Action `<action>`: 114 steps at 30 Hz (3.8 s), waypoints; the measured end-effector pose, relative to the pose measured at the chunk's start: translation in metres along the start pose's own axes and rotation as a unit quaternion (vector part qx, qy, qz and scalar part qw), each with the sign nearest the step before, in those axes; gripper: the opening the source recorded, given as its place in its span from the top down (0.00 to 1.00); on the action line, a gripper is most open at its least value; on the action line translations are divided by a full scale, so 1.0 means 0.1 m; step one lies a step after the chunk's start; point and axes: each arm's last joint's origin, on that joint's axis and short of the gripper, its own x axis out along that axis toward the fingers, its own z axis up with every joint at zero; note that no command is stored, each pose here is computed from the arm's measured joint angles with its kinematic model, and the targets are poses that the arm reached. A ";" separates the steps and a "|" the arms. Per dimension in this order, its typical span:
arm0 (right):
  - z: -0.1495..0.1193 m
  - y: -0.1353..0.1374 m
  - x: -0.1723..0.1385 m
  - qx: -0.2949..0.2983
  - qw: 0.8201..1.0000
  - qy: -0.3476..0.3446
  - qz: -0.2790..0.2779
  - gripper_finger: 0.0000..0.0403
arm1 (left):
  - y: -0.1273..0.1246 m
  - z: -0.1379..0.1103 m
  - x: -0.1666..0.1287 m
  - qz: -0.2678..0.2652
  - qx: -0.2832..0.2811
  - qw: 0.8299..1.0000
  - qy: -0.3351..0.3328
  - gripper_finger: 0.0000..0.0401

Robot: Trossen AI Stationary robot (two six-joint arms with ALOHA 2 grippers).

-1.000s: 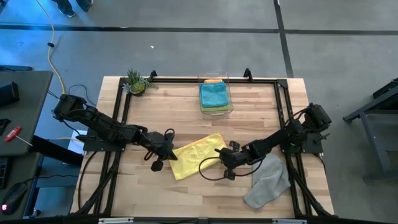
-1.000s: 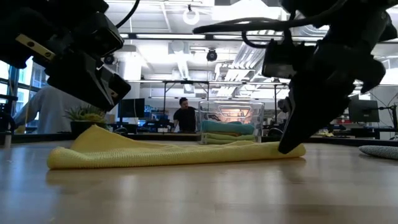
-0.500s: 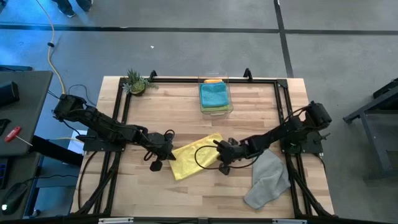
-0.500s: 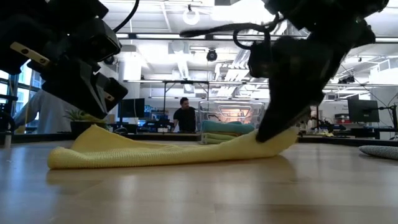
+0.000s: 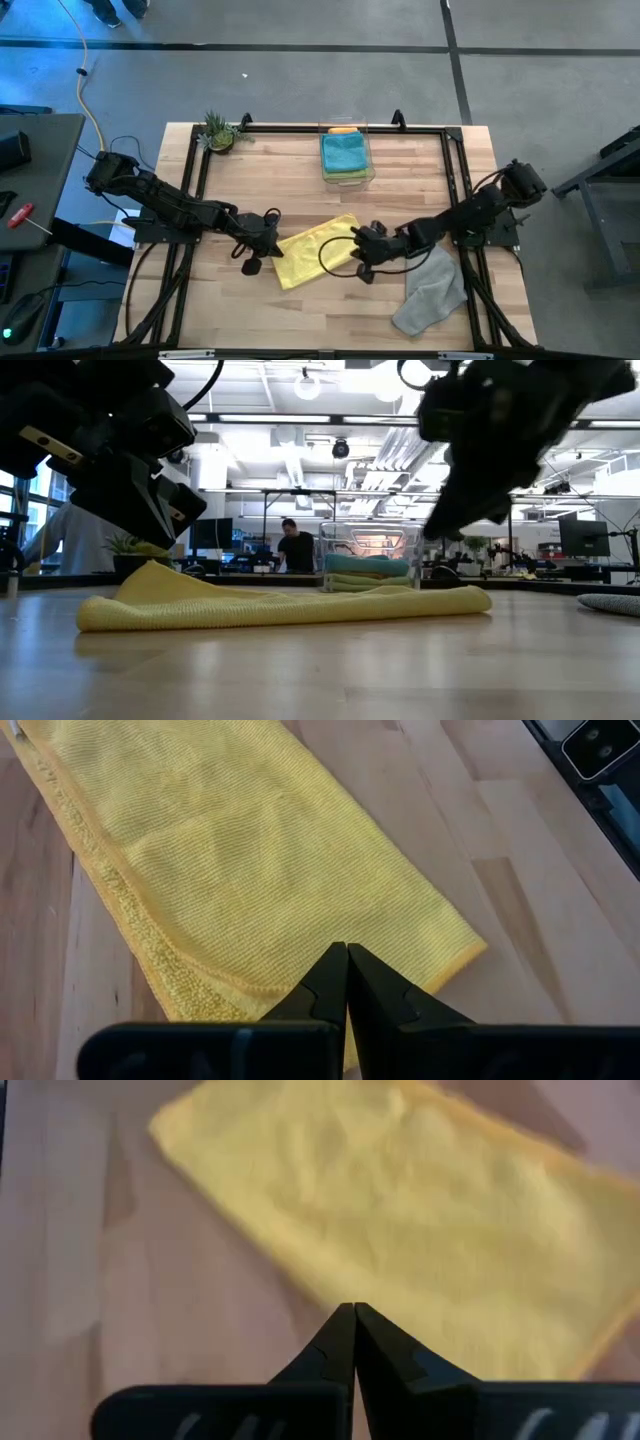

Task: Fold microfiber towels
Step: Fold the yellow microfiber cloth

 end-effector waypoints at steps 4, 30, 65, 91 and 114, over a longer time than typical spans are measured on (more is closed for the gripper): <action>0.08 -0.10 0.16 -0.003 1.000 -0.024 -0.016 1.00 | 0.00 0.00 0.00 0.000 0.000 1.000 0.000 1.00; 0.27 -0.81 0.55 -0.014 0.996 0.029 -0.086 1.00 | 0.01 -0.01 0.00 0.000 -0.016 1.000 0.008 1.00; -0.15 0.02 -0.03 -0.037 0.998 0.030 -0.034 1.00 | -0.16 -0.23 0.35 0.021 -0.089 0.994 0.058 1.00; -0.02 -0.30 0.54 -0.027 0.997 0.000 -0.069 1.00 | -0.32 0.24 0.15 0.056 -0.031 0.997 0.045 1.00; 0.01 -0.20 0.22 -0.071 0.996 0.024 -0.038 1.00 | -0.02 -0.12 0.30 0.122 -0.058 0.986 0.093 1.00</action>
